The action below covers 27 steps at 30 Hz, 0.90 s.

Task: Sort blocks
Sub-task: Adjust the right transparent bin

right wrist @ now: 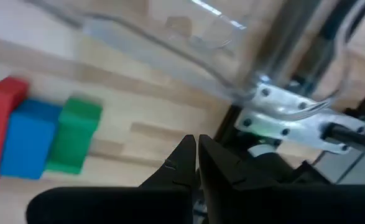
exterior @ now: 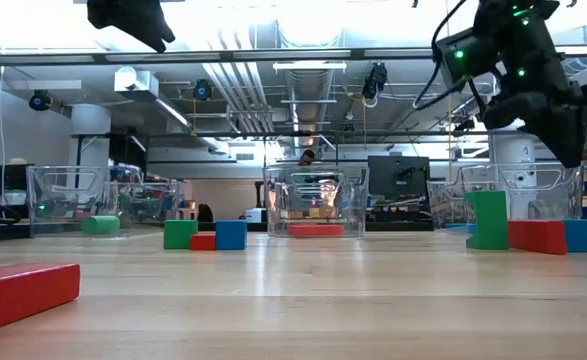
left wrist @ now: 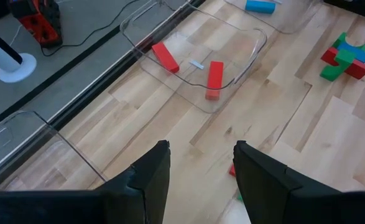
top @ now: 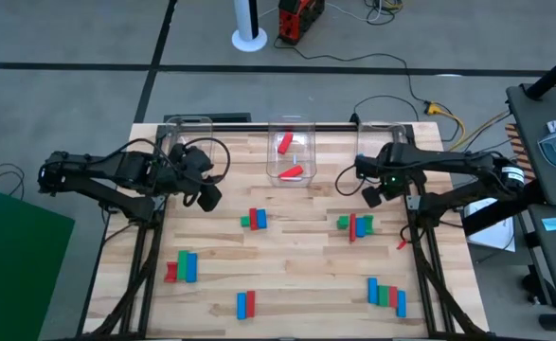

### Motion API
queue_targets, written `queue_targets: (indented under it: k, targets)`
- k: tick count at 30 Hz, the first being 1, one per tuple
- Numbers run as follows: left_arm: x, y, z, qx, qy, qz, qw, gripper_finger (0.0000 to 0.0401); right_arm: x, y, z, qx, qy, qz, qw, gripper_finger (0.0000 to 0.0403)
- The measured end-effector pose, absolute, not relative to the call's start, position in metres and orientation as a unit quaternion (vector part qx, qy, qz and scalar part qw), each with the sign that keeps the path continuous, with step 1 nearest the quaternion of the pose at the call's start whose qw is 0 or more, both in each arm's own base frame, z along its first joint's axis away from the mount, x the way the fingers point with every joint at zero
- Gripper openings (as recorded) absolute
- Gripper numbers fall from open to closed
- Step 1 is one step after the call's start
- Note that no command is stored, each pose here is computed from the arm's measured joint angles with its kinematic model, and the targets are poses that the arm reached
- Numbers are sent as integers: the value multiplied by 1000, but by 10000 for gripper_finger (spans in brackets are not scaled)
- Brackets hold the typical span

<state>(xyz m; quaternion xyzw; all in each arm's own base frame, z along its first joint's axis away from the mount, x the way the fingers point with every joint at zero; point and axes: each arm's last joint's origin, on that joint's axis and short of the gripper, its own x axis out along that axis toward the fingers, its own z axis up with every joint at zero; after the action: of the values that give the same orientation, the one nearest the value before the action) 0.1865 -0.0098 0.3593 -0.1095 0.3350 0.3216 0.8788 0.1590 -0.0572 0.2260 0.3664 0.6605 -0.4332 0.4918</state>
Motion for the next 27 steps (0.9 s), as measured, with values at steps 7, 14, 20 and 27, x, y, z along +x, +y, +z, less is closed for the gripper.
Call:
queue_targets:
  k: [7,14,20,27]
  targets:
    - [186,-9,360,-105,332,328,878,155,157,-59,224,340,652,-462,495,12]
    - [186,-9,360,-105,332,328,879,155,156,-60,223,323,648,-479,497,12]
    - [186,-9,360,-105,332,328,879,155,156,-61,223,304,643,-493,501,12]
    - [186,-9,360,-105,332,328,879,155,153,-64,221,288,644,-503,499,12]
